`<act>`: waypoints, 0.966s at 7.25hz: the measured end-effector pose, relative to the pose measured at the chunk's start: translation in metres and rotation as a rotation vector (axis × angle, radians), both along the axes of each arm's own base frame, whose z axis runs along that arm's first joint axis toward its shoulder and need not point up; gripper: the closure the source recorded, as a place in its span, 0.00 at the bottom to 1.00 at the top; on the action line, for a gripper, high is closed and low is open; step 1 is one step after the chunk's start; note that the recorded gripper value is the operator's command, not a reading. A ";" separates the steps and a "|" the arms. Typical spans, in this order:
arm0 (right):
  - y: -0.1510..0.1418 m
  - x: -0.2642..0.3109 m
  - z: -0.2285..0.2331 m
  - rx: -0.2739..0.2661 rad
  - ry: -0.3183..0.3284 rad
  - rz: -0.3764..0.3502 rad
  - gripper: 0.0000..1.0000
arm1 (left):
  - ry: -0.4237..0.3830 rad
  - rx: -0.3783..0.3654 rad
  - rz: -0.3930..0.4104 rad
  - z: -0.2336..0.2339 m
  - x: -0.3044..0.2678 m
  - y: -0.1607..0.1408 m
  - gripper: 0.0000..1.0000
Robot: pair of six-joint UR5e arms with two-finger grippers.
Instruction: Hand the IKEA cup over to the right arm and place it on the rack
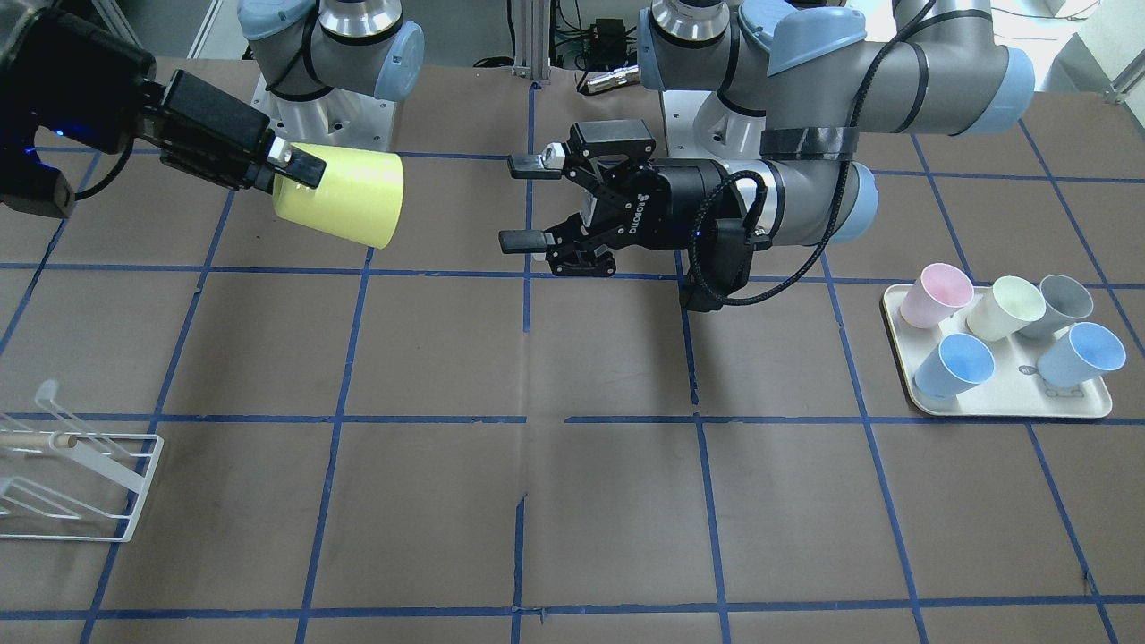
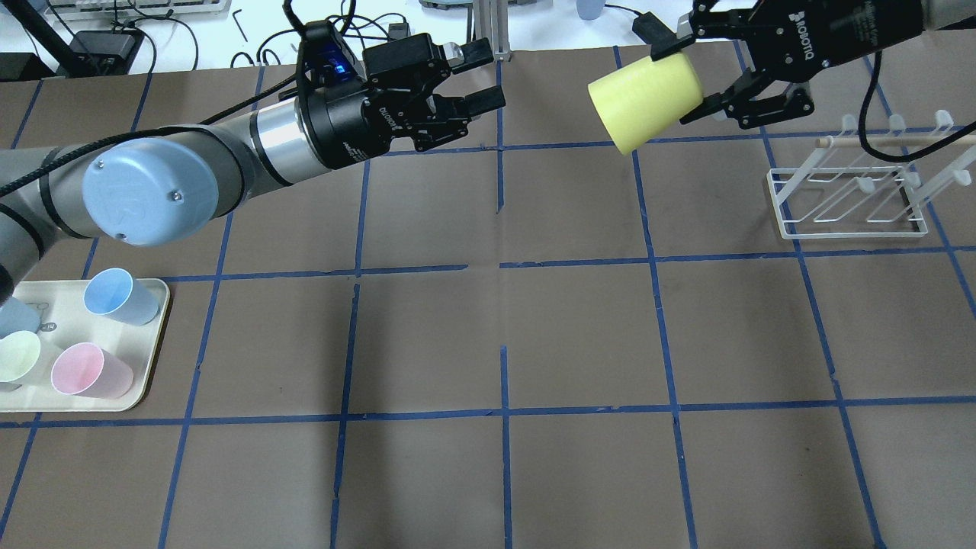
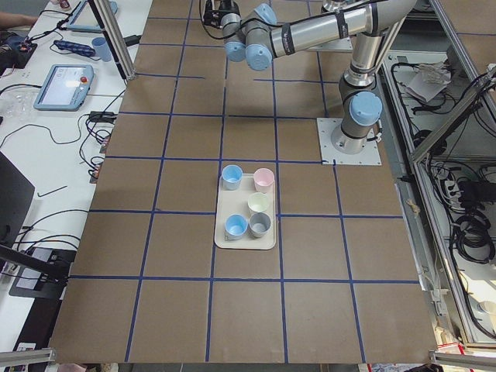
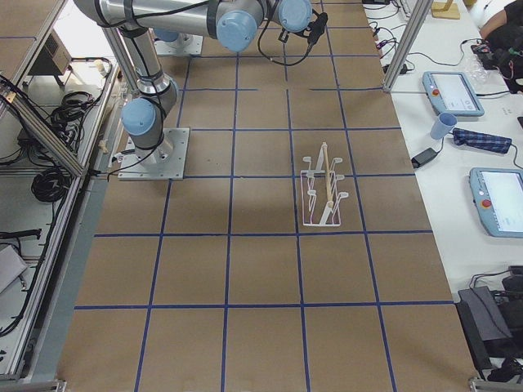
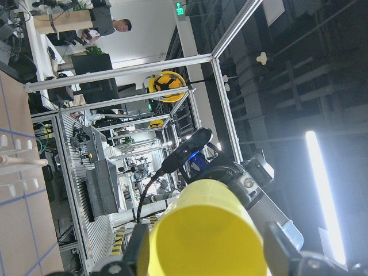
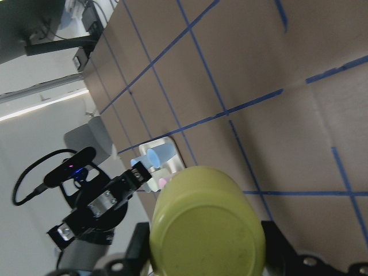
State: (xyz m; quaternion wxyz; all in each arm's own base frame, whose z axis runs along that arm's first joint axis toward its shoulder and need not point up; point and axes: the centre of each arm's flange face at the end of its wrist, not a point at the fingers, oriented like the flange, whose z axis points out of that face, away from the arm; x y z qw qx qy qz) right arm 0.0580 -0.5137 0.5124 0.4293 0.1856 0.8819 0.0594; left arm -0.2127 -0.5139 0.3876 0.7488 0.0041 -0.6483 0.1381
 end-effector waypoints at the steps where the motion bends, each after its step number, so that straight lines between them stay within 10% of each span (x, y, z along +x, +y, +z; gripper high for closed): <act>1: -0.002 -0.011 -0.004 -0.034 0.123 0.023 0.63 | -0.040 -0.007 -0.008 0.000 0.014 -0.004 0.22; 7: -0.034 -0.081 -0.039 -0.136 0.782 0.173 0.95 | -0.692 0.010 -0.248 -0.042 0.131 -0.010 0.22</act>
